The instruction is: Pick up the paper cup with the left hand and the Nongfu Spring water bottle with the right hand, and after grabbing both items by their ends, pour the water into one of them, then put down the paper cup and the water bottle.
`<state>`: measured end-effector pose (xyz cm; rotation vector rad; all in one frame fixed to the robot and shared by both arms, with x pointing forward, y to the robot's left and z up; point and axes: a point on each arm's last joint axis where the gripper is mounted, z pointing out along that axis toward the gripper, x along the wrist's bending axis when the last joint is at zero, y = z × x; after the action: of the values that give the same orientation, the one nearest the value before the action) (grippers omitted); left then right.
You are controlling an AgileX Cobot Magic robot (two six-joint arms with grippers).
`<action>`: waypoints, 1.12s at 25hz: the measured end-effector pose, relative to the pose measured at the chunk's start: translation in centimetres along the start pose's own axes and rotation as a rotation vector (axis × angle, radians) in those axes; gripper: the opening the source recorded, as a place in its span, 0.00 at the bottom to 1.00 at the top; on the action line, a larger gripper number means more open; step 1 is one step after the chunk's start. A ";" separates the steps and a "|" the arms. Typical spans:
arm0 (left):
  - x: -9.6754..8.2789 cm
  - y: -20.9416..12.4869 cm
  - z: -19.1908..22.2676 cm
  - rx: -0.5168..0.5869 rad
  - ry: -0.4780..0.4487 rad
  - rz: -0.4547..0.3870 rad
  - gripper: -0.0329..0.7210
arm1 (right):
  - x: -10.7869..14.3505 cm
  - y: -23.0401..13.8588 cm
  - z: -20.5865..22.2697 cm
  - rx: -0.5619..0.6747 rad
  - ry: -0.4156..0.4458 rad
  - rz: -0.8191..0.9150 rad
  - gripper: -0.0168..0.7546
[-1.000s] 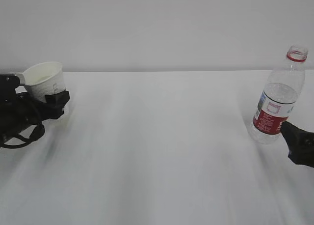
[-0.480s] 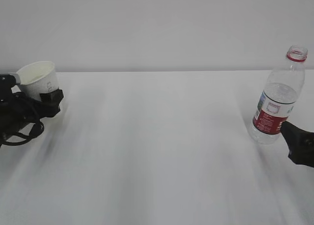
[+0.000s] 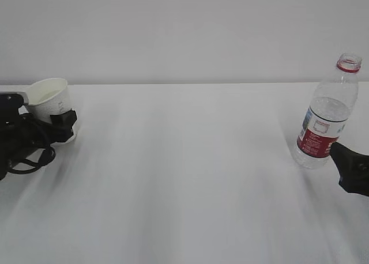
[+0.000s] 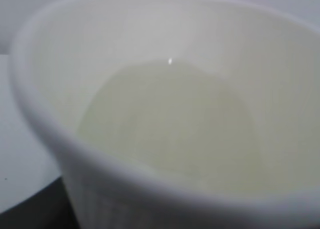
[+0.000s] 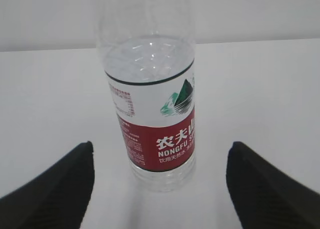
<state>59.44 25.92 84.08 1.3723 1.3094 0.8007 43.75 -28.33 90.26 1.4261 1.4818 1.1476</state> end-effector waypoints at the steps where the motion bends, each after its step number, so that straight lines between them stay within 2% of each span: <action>1: 0.0 0.0 0.0 -0.002 0.000 0.000 0.72 | 0.0 0.0 0.0 0.000 0.000 0.000 0.83; 14: 0.0 -0.2 0.1 -0.013 -0.004 0.000 0.73 | 0.0 0.0 0.0 0.000 0.000 0.000 0.81; 17: 0.0 -0.2 0.1 -0.013 -0.004 0.000 0.77 | 0.0 0.0 0.0 0.000 0.000 0.000 0.81; 22: 0.0 -0.3 0.1 -0.012 -0.009 0.003 0.90 | 0.0 0.0 0.0 0.000 0.000 0.000 0.81; 28: -0.2 -0.3 0.2 -0.007 -0.033 0.014 0.96 | 0.0 0.0 0.0 0.000 0.000 0.000 0.81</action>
<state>59.48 25.64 83.77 1.3851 1.2716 0.7888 43.75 -28.33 90.26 1.4261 1.4818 1.1476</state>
